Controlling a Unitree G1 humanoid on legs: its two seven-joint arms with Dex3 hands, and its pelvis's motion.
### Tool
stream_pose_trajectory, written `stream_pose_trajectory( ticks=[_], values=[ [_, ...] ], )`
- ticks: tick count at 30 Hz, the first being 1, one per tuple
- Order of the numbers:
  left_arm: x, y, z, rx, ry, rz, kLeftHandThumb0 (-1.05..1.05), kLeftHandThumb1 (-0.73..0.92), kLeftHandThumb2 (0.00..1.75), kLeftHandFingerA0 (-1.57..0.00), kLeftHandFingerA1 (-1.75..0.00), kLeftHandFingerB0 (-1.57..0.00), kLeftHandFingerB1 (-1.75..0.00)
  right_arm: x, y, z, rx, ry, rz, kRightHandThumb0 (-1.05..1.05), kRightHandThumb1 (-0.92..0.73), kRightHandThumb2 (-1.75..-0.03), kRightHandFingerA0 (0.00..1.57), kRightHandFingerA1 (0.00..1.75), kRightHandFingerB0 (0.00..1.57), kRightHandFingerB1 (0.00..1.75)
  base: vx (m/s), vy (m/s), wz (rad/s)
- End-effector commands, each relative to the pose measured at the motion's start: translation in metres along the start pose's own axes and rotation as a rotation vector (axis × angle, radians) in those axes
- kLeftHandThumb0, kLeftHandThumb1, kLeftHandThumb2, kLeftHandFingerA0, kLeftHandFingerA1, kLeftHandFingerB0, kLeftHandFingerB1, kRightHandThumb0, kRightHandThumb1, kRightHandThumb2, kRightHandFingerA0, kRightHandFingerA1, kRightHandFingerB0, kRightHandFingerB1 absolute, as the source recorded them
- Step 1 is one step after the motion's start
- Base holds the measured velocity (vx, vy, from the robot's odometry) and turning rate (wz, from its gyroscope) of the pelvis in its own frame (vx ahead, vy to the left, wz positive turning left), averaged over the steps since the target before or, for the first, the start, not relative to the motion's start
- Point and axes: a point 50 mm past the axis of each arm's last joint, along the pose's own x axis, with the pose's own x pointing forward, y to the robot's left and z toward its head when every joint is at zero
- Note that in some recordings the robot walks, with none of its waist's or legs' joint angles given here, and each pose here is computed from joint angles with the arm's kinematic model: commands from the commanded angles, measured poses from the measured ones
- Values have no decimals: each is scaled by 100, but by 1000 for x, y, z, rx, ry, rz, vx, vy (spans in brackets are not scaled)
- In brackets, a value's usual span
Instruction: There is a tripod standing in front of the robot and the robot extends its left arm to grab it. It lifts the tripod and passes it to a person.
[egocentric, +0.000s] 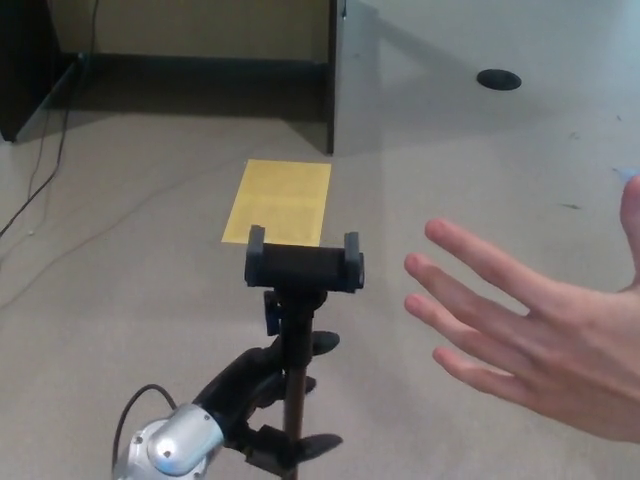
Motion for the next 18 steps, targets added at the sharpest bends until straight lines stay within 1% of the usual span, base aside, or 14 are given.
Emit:
stream_pose_trajectory(
  ticks=[1, 3, 4, 5, 7, 8, 10, 11, 12, 14, 15, 16, 17, 18],
  values=[
    [-2, -1, 1, 38, -59, 71, -2, 89, 65, -100, -80, -55, -44, 1, -5, 0, -6, 19, -6, -40, -69, -61, 65, 41, 46, 35, 0, 0, 0],
    [-3, 0, 0, 57, -80, 97, 4, 86, 65, -98, -105, -73, -58, 0, -5, 0, -7, 17, -13, -39, -70, -62, 65, 41, 46, 35, 0, 0, 0],
    [-3, 0, 0, 65, -86, 114, 7, 86, 65, -94, -112, -76, -68, 0, -5, -1, -8, 17, -12, -39, -70, -62, 65, 41, 46, 35, 0, 0, 0],
    [-3, 1, -1, 50, -93, 159, 8, 89, 67, -85, -128, -67, -99, 0, -4, -1, -5, 20, -11, -39, -70, -62, 67, 41, 46, 35, 0, 0, 0],
    [-4, 2, -1, 35, -93, 187, 7, 89, 68, -85, -129, -66, -102, 0, -4, -2, -2, 21, -10, -39, -70, -62, 66, 41, 46, 35, 0, 0, 0],
    [-4, 3, 0, 18, -93, 200, 2, 92, 65, -81, -128, -64, -100, 0, -4, -2, -4, 23, -10, -38, -71, -62, 66, 41, 47, 36, 0, 0, 0],
    [-4, 6, 1, 17, -105, 210, 0, 92, 64, -82, -128, -64, -100, 0, -4, -2, -4, 22, -14, -38, -71, -61, 67, 41, 48, 36, 0, 0, 0],
    [-4, 9, 1, 19, -115, 222, 0, 91, 65, -85, -125, -66, -99, 1, -4, 0, 0, 18, -14, -38, -70, -62, 67, 42, 47, 36, 0, 0, 0],
    [-5, 13, 2, -4, -122, 239, 1, 90, 68, -86, -126, -67, -102, 1, -4, 0, 4, 21, -16, -38, -70, -61, 67, 42, 47, 36, 0, 0, 0],
    [-5, 16, 2, -33, -121, 250, -1, 90, 67, -85, -127, -66, -101, 1, -5, 0, 9, 18, -19, -38, -70, -61, 66, 42, 47, 36, 0, 0, 0],
    [-6, 17, 3, -43, -126, 260, -2, 90, 68, -87, -130, -68, -103, 1, -4, 0, 9, 20, -20, -38, -70, -61, 65, 41, 48, 36, 0, 0, 0],
    [-7, 20, 5, -66, -134, 267, -4, 90, 64, -83, -137, -66, -107, 1, -3, -1, 1, 23, -14, -38, -70, -61, 65, 41, 48, 36, 0, 0, 0],
    [-7, 24, 9, -64, -158, 280, -3, 89, 69, -89, -134, -69, -106, 1, -3, -1, -7, 24, -15, -38, -71, -61, 67, 41, 48, 36, 0, 0, 0],
    [-8, 26, 13, -63, -168, 287, -3, 87, 70, -90, -131, -71, -104, 1, -3, -1, -7, 24, -15, -39, -71, -61, 67, 42, 48, 36, 0, 0, 0]
  ],
)
